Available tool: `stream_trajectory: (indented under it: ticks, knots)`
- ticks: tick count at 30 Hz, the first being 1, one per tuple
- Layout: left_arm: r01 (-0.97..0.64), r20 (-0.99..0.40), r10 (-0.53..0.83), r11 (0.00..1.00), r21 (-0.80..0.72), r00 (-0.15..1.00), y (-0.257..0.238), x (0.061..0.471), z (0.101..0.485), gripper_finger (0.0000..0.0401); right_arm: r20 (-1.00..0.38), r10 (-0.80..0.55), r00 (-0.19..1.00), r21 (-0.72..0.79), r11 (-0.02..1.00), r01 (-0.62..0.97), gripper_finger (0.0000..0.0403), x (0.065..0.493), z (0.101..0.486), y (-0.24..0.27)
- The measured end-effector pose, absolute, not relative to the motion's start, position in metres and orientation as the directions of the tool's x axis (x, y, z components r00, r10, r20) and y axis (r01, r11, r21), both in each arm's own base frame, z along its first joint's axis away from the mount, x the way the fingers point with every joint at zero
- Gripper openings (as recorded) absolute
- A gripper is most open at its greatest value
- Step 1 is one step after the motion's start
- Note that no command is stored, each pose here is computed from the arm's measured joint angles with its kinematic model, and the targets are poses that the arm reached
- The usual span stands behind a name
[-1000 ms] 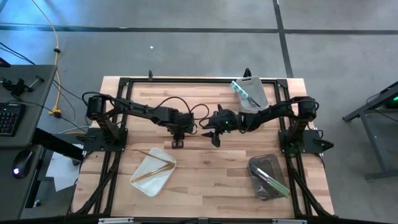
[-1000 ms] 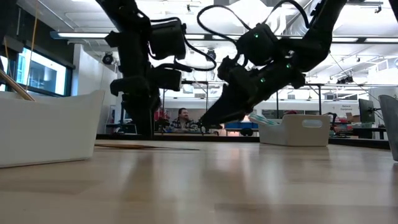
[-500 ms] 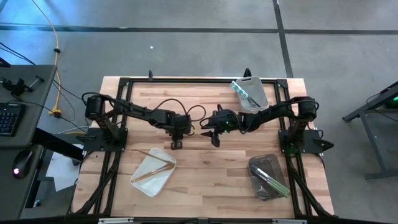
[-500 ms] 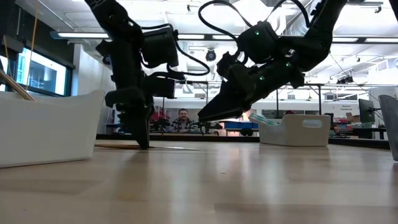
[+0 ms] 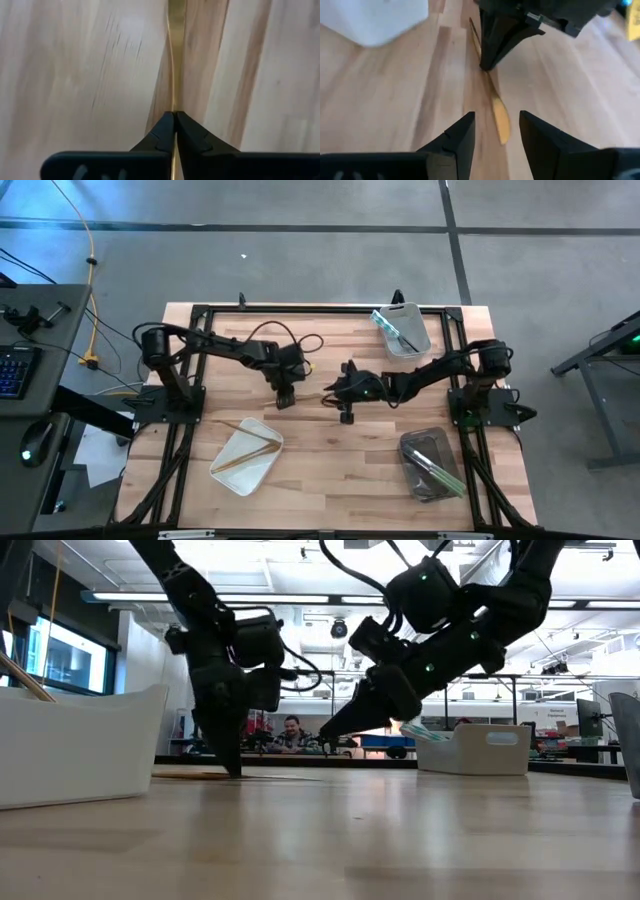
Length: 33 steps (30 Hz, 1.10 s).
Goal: Sort silverware by color (type)
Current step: Put the gold table knife into the white bin
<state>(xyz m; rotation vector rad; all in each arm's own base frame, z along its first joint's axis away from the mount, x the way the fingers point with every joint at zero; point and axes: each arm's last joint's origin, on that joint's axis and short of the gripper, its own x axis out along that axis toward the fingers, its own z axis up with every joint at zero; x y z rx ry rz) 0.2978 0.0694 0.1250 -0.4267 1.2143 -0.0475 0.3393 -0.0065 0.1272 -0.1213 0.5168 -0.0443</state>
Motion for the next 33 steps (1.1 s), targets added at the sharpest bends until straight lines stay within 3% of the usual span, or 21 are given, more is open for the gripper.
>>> stream_trajectory:
  ticks: [5, 10, 17, 21, 33]
  knots:
    - [-0.203, -0.855, -0.322, 0.88, -0.428, 0.406, 0.083, 0.296, 0.125, 0.0003, -0.493, -0.151, 0.857, -0.277, 0.961, 0.01, 0.0138, 0.339, 0.127, -0.001]
    - [-0.202, -0.832, -0.346, 0.862, -0.464, 0.435, 0.091, 0.295, 0.126, 0.0003, -0.511, -0.153, 0.846, -0.316, 0.949, -0.019, 0.0138, 0.338, 0.125, -0.003]
    - [-0.182, -0.833, -0.341, 0.873, -0.452, 0.435, 0.088, 0.297, 0.127, 0.0001, -0.587, -0.077, 0.806, -0.137, 0.991, -0.006, 0.0138, 0.353, 0.133, -0.015]
    - [-0.188, -0.871, -0.263, 0.912, -0.365, 0.415, 0.084, 0.298, 0.127, 0.0, -0.643, -0.034, 0.765, -0.034, 0.999, 0.015, 0.0138, 0.368, 0.129, -0.027]
    - [-0.112, -0.924, -0.104, 0.982, -0.155, 0.369, 0.06, 0.304, 0.128, 0.0001, -0.683, -0.043, 0.729, 0.014, 0.997, 0.072, 0.0138, 0.381, 0.105, -0.045]
